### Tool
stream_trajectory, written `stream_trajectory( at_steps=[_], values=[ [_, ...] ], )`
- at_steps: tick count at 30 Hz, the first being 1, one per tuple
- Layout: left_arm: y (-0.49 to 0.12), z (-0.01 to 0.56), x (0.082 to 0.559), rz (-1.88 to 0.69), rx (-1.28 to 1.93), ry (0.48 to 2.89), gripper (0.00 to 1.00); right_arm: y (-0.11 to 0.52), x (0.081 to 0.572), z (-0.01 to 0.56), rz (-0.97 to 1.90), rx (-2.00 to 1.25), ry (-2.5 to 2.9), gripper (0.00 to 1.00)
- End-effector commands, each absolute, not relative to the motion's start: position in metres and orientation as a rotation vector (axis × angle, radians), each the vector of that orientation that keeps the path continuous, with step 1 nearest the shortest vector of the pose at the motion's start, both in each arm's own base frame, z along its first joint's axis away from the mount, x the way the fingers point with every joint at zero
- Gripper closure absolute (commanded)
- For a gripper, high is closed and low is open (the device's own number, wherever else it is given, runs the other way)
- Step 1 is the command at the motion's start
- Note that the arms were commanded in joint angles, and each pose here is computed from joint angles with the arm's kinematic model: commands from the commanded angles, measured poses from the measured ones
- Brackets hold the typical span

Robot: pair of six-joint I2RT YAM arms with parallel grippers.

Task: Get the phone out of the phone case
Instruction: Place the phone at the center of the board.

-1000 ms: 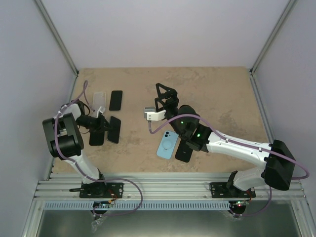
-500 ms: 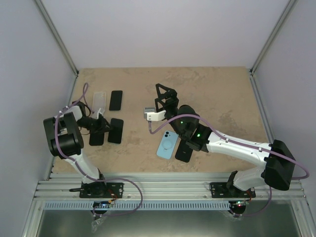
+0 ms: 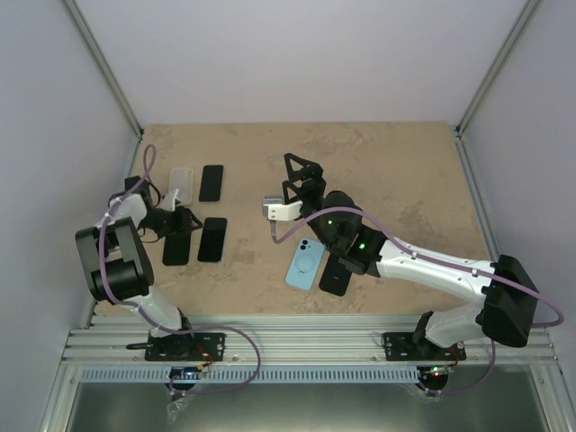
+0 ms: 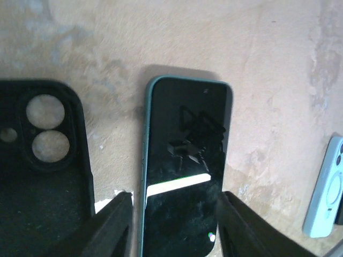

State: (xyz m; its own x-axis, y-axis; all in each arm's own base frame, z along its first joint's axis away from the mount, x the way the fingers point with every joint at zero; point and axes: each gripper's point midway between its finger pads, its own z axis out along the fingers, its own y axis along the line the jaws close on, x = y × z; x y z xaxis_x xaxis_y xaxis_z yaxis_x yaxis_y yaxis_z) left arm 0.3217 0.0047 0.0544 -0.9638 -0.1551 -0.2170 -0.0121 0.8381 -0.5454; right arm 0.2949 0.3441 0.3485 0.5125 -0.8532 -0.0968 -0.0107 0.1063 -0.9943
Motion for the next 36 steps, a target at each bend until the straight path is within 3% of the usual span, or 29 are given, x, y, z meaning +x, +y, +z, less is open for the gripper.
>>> stream_trajectory(
  at_steps=[1, 11, 14, 15, 25, 31, 36],
  values=[
    [0.01, 0.085, 0.332, -0.735, -0.058, 2.684, 0.5, 0.339, 0.301, 0.362, -0.709, -1.277, 0.894, 0.02],
    [-0.016, 0.131, 0.35, -0.673, 0.141, 2.608, 0.22, 0.316, 0.32, 0.362, -0.575, -1.234, 1.081, 0.02],
    [-0.035, 0.144, 0.355, -0.652, 0.213, 2.579, 0.03, 0.3, 0.325, 0.36, -0.521, -1.207, 1.153, 0.02],
    [-0.041, 0.148, 0.356, -0.639, 0.232, 2.57, 0.01, 0.294, 0.328, 0.358, -0.504, -1.2, 1.182, 0.02],
    [-0.129, 0.171, 0.361, -0.642, 0.417, 2.52, 0.01, 0.226, 0.351, 0.337, -0.393, -1.062, 1.43, 0.02],
    [-0.174, 0.167, 0.358, -0.501, 0.393, 2.541, 0.01, 0.187, 0.359, 0.324, -0.309, -0.934, 1.564, 0.02],
    [-0.229, 0.146, 0.326, -0.51, 0.499, 2.581, 0.01, 0.163, 0.362, 0.318, -0.23, -0.821, 1.646, 0.02]
  ],
)
